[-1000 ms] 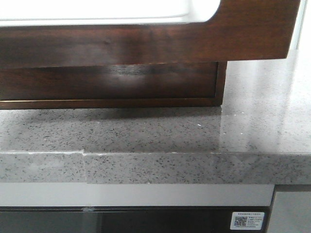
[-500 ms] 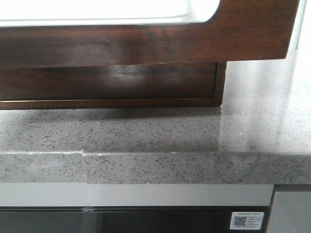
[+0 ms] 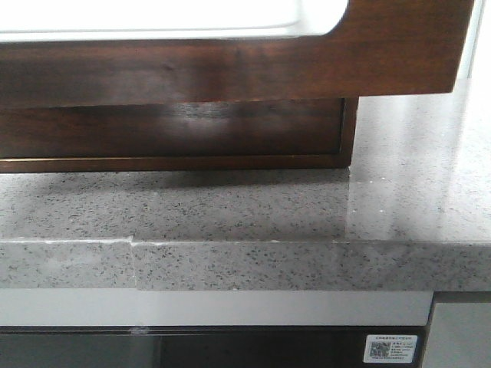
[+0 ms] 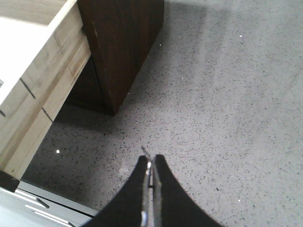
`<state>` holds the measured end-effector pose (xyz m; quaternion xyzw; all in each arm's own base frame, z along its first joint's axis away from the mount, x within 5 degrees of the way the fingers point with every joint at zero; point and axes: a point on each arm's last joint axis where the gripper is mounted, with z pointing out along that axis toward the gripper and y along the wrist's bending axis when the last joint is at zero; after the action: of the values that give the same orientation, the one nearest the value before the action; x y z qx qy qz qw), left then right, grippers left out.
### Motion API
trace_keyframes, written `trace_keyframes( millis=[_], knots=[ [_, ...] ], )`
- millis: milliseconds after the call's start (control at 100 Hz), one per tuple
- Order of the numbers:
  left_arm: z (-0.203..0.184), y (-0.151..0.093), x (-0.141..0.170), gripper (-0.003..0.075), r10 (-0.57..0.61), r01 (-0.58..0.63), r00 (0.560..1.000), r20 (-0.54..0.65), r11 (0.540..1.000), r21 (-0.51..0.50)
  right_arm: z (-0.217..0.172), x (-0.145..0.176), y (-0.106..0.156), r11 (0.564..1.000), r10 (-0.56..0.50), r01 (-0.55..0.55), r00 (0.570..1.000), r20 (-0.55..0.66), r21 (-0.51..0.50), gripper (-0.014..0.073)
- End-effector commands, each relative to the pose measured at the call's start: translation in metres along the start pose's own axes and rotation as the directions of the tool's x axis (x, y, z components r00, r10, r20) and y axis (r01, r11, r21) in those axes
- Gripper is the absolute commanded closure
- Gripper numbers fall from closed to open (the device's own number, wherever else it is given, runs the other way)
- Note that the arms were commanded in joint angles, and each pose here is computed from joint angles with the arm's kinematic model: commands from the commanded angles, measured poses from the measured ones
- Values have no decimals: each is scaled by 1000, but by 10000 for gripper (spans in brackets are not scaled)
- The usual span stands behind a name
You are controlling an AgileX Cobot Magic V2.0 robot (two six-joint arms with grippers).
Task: Put scissors in drawer with both arms
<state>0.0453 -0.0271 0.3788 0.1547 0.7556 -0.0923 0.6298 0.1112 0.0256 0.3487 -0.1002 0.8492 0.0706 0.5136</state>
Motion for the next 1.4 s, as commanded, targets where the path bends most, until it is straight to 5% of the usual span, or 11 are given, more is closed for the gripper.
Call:
trace_keyframes(
  millis=[0,440,600,840,1120,1390],
  knots=[
    [-2,0,-13,741,-44,44,995,84,999,8,-5,-12,-2,1000,-4,3,996,86,19,664],
    [-2,0,-13,741,-43,42,996,84,999,7,-5,-12,-2,1000,-4,3,996,86,19,664],
    [4,7,-5,741,-18,22,998,60,997,-75,-5,-12,-2,1000,-4,3,996,86,19,664],
    [15,23,62,741,8,54,980,197,950,-309,-5,-12,-2,1000,-4,3,996,86,19,664],
    [29,19,146,741,5,108,937,350,947,-303,-5,-12,-2,1000,-4,3,996,86,19,664],
    [31,18,166,741,-6,123,938,348,941,-315,-5,-11,-2,1000,-4,2,997,77,19,664]
  ],
)
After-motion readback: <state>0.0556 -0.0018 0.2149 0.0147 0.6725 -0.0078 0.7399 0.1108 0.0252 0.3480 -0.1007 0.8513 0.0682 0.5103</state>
